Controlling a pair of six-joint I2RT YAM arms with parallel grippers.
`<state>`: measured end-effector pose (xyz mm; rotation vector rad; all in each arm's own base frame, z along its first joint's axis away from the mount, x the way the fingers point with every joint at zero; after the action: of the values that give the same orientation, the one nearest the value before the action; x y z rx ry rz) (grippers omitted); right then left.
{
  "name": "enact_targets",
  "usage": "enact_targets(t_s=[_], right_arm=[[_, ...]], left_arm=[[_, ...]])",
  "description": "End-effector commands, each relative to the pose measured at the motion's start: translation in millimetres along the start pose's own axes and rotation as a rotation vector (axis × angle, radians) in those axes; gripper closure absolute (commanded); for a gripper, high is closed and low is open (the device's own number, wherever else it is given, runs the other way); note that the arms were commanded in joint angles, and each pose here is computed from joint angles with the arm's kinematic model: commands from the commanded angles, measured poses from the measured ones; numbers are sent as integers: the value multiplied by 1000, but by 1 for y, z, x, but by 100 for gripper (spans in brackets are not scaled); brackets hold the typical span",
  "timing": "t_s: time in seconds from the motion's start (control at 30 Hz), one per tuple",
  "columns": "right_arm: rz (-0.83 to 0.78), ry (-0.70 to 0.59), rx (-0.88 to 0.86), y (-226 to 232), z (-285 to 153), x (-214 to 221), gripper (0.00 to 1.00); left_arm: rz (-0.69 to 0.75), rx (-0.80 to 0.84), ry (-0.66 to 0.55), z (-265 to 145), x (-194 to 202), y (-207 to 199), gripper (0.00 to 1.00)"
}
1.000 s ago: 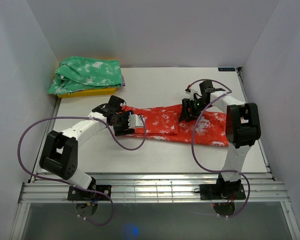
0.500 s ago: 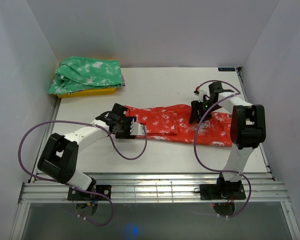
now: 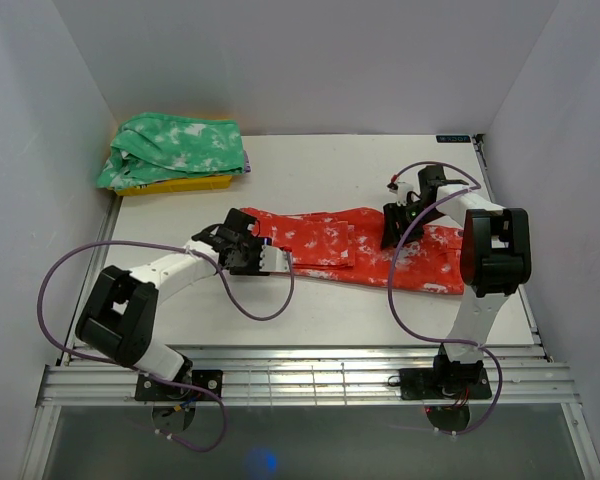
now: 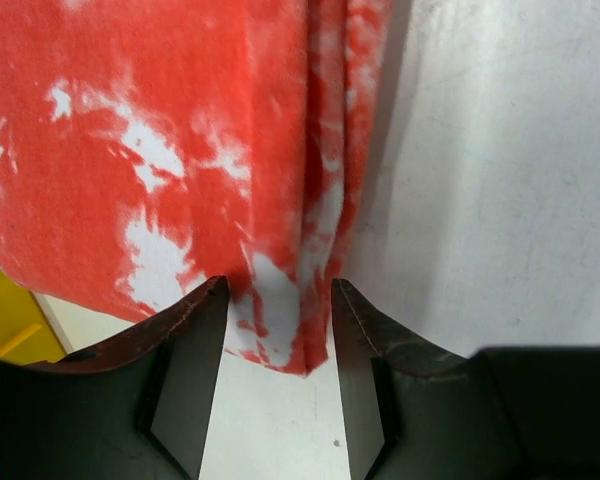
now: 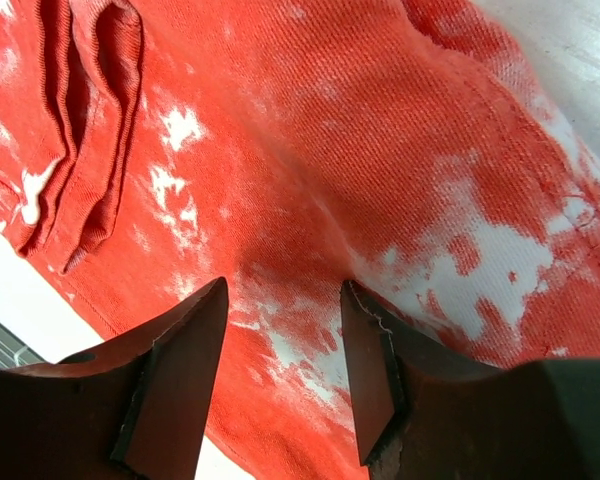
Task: Fold and stack the trousers
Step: Fold the trousers
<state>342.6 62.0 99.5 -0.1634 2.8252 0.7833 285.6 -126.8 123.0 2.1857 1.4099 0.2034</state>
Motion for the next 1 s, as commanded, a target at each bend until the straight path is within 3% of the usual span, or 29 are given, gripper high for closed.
enact_targets(t_s=[0.0, 0.17, 0.33, 0.47, 0.53, 0.57, 0.63, 0.67, 0.77, 0.9, 0.97], right_arm=[[-3, 65, 15, -13, 8, 12, 45], [-42, 62, -35, -7, 3, 10, 46], [-70, 56, -107, 7, -4, 8, 47], [-77, 57, -110, 9, -7, 11, 48], [-81, 57, -111, 10, -8, 13, 49], [-86, 46, -125, 12, -10, 13, 49], [-106, 18, -150, 18, -13, 9, 50], [-113, 7, -180, 23, -14, 7, 50], [-151, -28, -241, 38, -15, -1, 50], [-206, -35, -300, 63, -7, -12, 51], [-220, -42, -319, 71, -3, -18, 53]], left_arm=[[-1, -18, 13, -16, 1, -11, 43], [-195, -54, -45, -36, 8, -2, 36], [-685, -131, -164, -66, 32, 32, 24], [-1093, -154, -220, -75, 80, 42, 21], [-1221, -110, -286, -69, 88, 43, 20], [-1372, -90, -287, -63, 108, 39, 20], [-1492, -27, -373, -53, 113, 37, 20], [-1619, 29, -397, -42, 119, 30, 16], [-1783, 152, -535, -23, 112, 19, 13], [-1837, 217, -730, -9, 102, 15, 2], [-1846, 238, -767, -6, 98, 15, 2]])
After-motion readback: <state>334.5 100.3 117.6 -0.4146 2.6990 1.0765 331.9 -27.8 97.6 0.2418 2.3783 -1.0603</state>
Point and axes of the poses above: each gripper's point midway between its finger pads, its own z axis out along the fingers, its own y axis along the line the jaws close on, x = y × z, the point moved 8 cm from there along -z, back along the fingers, and after that the axes turned 15 degrees about z, right-handed, at the moved point
